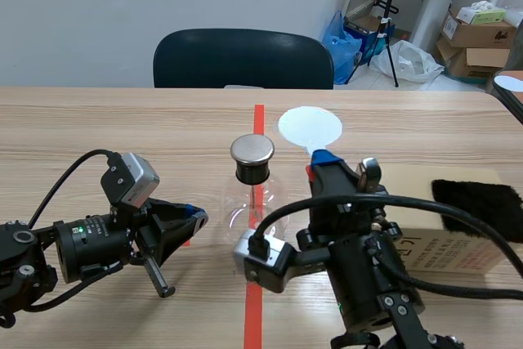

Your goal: Do the electroscope experiment

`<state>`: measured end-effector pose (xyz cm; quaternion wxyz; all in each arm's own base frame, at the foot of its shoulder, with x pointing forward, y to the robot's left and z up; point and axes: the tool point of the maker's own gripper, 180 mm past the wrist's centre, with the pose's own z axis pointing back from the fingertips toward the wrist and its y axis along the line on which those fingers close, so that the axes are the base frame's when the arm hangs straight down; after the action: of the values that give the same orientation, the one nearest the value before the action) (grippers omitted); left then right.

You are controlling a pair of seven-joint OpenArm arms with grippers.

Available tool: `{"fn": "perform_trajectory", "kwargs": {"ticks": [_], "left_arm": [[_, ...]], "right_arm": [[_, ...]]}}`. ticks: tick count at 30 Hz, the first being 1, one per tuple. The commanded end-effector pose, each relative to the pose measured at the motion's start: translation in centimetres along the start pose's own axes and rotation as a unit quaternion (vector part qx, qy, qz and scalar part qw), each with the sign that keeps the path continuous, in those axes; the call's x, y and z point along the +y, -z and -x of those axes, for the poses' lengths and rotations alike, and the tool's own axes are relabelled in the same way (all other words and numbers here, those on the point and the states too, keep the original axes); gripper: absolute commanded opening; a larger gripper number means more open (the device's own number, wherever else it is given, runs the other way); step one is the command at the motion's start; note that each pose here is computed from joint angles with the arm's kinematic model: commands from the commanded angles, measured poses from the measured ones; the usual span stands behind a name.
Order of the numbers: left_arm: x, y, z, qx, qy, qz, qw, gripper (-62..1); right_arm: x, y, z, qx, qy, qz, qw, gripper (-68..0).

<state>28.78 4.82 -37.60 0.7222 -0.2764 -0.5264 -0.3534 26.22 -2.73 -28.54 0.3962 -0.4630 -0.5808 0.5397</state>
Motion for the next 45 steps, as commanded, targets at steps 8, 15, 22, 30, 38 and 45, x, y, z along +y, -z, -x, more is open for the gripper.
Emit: {"fn": "perform_trajectory", "kwargs": {"ticks": [8, 15, 22, 30, 38, 45], "left_arm": [[0.2, 0.3, -1.5, -0.024, 0.003, 0.001, 0.9997, -57.8], [0.2, 0.3, -1.5, -0.024, 0.003, 0.001, 0.9997, -57.8], [0.2, 0.3, -1.5, -0.024, 0.003, 0.001, 0.9997, -57.8], [0.2, 0.3, -1.5, -0.024, 0.003, 0.001, 0.9997, -57.8], [0.2, 0.3, -1.5, -0.024, 0.003, 0.001, 0.9997, -57.8], [0.2, 0.3, -1.5, -0.024, 0.003, 0.001, 0.9997, -57.8]], "right_arm": [[-1.4, 0.4, 3.3, 0.086, 0.005, 0.024, 0.996, -66.5], [-1.4, 0.1, 4.6, 0.124, 0.006, 0.023, 0.992, -66.5], [-1.3, 0.1, 4.8, 0.13, 0.006, 0.023, 0.9912, -66.5], [-1.3, 0.1, 4.8, 0.13, 0.006, 0.023, 0.9912, -66.5], [-1.3, 0.1, 4.8, 0.13, 0.006, 0.023, 0.9913, -66.5], [-1.3, 0.1, 4.8, 0.13, 0.006, 0.023, 0.9913, -66.5]]}}
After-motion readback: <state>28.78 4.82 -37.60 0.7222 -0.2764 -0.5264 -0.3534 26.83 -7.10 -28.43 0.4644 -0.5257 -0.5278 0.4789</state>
